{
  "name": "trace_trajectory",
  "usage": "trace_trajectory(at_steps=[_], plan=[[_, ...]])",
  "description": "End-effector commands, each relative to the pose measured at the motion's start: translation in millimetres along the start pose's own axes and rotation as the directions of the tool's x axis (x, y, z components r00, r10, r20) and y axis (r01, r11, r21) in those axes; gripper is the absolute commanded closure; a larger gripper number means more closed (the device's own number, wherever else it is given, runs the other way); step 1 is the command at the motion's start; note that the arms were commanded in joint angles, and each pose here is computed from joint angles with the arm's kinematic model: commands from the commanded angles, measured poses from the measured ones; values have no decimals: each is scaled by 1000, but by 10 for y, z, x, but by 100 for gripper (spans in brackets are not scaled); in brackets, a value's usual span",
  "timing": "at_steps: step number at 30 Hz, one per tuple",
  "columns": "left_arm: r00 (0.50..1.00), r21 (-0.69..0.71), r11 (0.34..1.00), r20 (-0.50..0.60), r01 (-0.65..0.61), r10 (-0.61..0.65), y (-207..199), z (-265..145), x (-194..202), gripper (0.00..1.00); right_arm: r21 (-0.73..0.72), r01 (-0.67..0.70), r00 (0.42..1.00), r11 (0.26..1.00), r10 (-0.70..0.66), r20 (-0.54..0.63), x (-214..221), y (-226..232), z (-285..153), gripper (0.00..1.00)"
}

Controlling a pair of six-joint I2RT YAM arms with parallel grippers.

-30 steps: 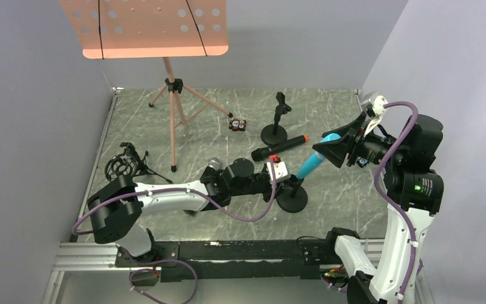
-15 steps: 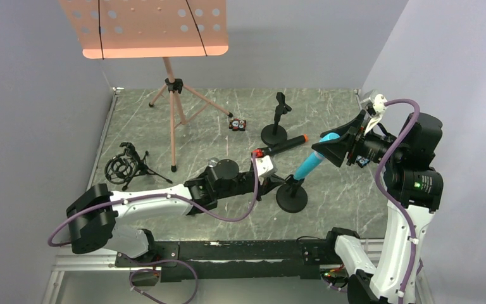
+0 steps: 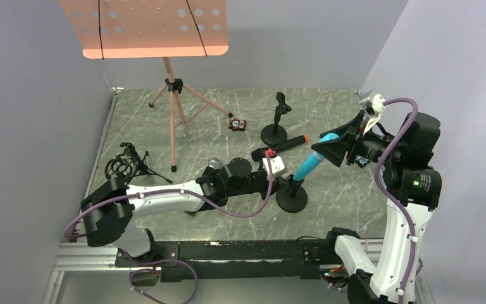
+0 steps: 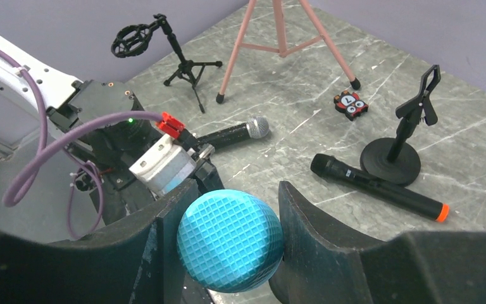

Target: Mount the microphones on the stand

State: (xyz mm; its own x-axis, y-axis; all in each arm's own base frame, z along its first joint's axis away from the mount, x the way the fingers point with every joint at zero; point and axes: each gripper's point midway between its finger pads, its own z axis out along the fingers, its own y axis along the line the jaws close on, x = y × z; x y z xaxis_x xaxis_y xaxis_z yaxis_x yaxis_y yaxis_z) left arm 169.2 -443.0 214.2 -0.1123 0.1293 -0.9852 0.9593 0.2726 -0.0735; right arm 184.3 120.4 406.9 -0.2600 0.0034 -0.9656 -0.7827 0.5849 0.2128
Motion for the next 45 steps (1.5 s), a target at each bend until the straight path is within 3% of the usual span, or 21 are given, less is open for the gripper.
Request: trace_trajectory(at_steps=[1,6,19,45], plan=[[999,39,999,37,11,-12,-90,103,-180,95,-6,31,999,1000,-30,21,-69,8,-2,93],[1000,35,999,16,20,-21,-81,149,-89,92,-20,21,1000,1000,-20,20,-41,15,8,93],[999,9,999,10,36,-37,-40,126,6,69,-42,-18,1000,999,18,14,53,-38,55,93],[999,38,998,8,41,-42,-83,196,-3,63,-47,-157,984,987,152,-98,694,-346,200,93]])
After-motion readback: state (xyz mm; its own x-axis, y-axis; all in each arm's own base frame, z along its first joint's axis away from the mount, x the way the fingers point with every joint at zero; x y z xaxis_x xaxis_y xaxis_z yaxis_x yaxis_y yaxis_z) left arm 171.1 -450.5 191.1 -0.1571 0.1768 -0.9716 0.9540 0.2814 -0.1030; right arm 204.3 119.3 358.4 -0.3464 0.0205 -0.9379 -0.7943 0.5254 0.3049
